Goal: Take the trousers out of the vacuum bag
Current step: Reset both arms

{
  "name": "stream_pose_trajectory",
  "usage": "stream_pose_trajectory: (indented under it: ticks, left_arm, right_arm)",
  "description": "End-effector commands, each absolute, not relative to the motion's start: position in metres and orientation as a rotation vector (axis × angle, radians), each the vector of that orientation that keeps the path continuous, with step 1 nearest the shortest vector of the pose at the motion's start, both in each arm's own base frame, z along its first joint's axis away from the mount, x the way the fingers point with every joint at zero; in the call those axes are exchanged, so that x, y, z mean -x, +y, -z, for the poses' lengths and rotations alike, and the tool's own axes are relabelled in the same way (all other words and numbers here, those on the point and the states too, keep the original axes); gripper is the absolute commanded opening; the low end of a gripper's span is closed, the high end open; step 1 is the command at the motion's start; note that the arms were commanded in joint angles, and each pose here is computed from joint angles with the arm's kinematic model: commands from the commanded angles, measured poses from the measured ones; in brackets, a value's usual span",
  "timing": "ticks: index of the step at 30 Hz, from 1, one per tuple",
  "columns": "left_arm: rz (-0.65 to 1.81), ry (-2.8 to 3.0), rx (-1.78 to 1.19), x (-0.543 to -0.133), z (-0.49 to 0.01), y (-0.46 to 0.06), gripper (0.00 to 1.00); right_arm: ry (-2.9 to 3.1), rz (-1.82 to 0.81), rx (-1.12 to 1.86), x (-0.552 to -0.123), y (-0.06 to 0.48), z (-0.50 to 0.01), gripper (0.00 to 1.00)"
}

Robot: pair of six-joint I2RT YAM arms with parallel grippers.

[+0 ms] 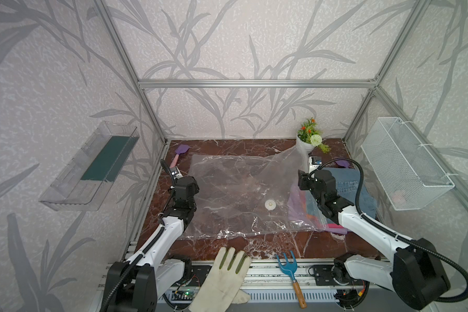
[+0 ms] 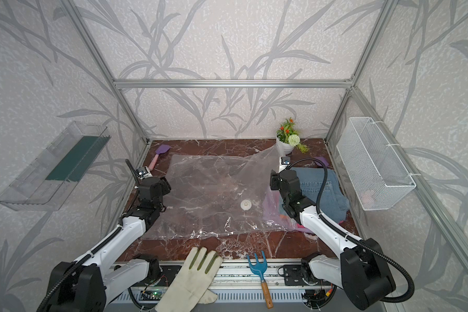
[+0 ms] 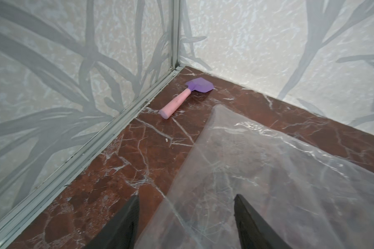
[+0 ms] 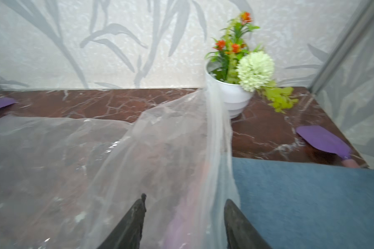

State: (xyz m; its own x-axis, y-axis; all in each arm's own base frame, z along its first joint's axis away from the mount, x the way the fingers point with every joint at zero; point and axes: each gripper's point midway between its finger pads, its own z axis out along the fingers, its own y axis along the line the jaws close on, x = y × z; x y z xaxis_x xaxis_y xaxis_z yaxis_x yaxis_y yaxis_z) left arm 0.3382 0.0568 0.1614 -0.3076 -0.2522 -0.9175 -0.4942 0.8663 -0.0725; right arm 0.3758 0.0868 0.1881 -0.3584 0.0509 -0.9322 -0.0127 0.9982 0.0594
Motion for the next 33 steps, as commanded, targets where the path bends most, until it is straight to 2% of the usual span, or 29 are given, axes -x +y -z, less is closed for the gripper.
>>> stream_pose_trajectory:
  ticks: [1,8,20,33]
  left_arm:
    - [-0.365,1.855,0.527,-0.339,-0.168,0.075,0.7]
    - [-0.338,1.838,0.521,-0.344,-0.149,0.085,0.71]
    - [-0.323,1.924,0.433,-0.379,-0.107,0.078,0.76]
    - [-0.3,1.96,0.393,-0.386,-0.104,0.072,0.76]
  right_arm:
    - [1.85,0.013,-0.122,-0.38,0.057,-0.202,0.58]
    - [1.839,0.062,-0.164,-0.381,0.031,-0.194,0.58]
    - [1.843,0.169,-0.226,-0.377,-0.004,-0.172,0.58]
    - [1.869,0.14,-0.29,-0.379,-0.015,-0.155,0.58]
